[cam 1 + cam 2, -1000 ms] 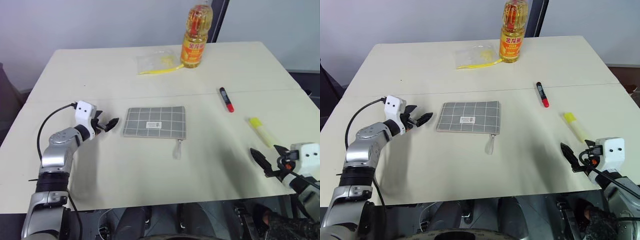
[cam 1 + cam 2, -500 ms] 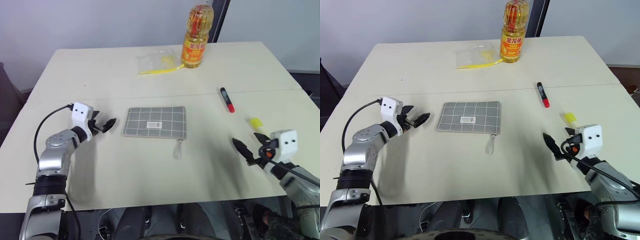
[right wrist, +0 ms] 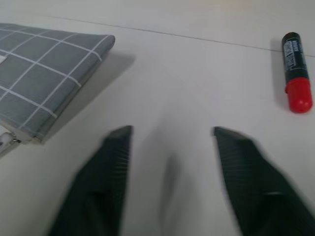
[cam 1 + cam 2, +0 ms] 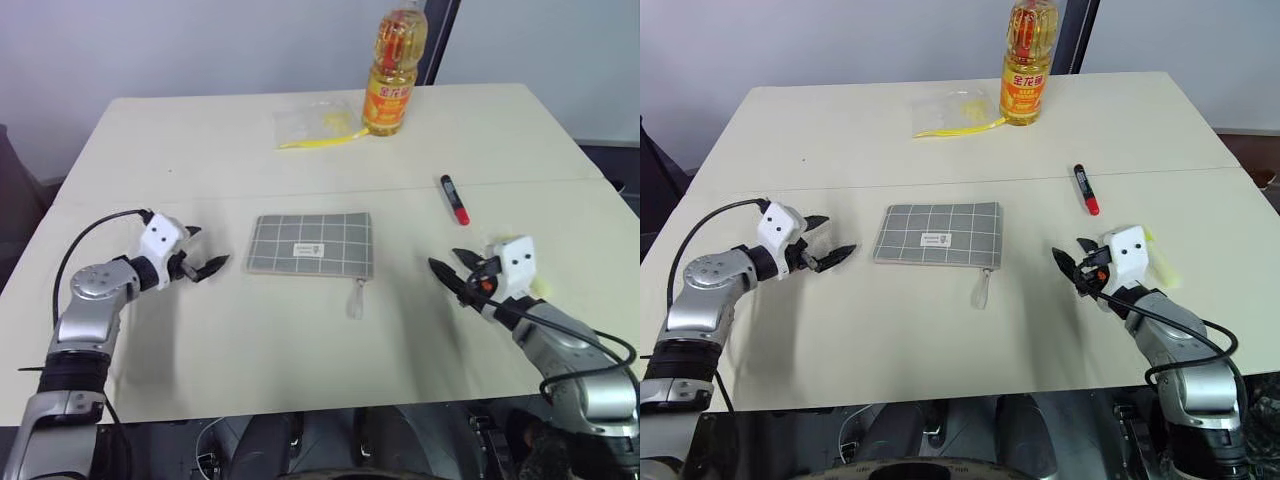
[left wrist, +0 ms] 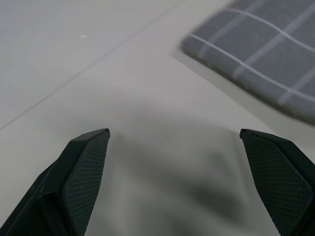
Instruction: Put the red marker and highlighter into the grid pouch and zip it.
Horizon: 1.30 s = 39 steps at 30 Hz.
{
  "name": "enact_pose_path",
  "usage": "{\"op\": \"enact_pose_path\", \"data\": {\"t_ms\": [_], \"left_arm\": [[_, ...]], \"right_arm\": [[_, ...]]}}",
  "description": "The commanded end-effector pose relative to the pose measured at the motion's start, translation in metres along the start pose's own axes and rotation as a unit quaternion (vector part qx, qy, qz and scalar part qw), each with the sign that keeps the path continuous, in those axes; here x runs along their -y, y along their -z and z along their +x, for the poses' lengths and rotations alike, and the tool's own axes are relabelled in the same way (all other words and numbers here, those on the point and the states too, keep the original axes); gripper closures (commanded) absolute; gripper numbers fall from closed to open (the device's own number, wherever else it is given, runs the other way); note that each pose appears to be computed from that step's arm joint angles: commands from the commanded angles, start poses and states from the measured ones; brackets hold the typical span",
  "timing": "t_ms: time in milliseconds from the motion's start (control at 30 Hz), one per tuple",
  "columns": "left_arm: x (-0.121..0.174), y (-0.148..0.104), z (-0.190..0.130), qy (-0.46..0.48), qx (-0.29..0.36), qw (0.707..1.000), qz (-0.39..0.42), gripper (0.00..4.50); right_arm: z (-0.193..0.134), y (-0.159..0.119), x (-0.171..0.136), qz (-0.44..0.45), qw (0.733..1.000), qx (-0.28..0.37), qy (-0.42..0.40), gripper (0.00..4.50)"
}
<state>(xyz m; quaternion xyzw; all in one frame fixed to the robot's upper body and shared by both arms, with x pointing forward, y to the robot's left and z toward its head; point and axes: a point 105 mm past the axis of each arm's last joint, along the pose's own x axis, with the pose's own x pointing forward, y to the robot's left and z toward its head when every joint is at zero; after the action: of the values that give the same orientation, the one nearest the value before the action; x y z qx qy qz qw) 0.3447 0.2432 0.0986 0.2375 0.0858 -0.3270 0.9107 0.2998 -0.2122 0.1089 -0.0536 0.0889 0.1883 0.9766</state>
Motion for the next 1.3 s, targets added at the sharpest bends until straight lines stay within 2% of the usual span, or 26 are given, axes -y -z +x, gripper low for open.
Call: {"op": "enact_pose_path", "data": {"t_ms": [33, 67, 333, 567, 867, 1300], "left_arm": [[-0.004, -0.005, -0.001, 0.015, 0.0, 0.997, 0.076, 0.0], [-0.003, -0.005, 0.0, 0.025, -0.002, 0.994, 0.105, 0.0], [0.002, -0.005, 0.014, 0.089, 0.003, 0.976, 0.197, 0.0], [0.015, -0.008, 0.025, 0.144, 0.024, 0.962, 0.23, 0.0], [0.033, -0.009, 0.033, 0.198, 0.041, 0.949, 0.242, 0.0], [0.045, -0.023, 0.044, 0.222, 0.077, 0.932, 0.275, 0.0]], "right_arm": [[0.015, -0.01, -0.004, -0.019, 1.0, 0.008, 0.003, 3.97], [0.022, -0.011, -0.007, -0.025, 1.0, 0.007, 0.004, 4.47], [0.084, -0.015, -0.026, -0.058, 0.997, -0.038, 0.021, 4.47], [0.115, -0.024, -0.034, -0.051, 0.998, -0.037, 0.019, 4.47], [0.129, -0.03, -0.044, -0.062, 0.997, -0.036, -0.008, 4.47], [0.126, -0.021, -0.058, -0.068, 0.995, -0.045, -0.05, 4.47]]}}
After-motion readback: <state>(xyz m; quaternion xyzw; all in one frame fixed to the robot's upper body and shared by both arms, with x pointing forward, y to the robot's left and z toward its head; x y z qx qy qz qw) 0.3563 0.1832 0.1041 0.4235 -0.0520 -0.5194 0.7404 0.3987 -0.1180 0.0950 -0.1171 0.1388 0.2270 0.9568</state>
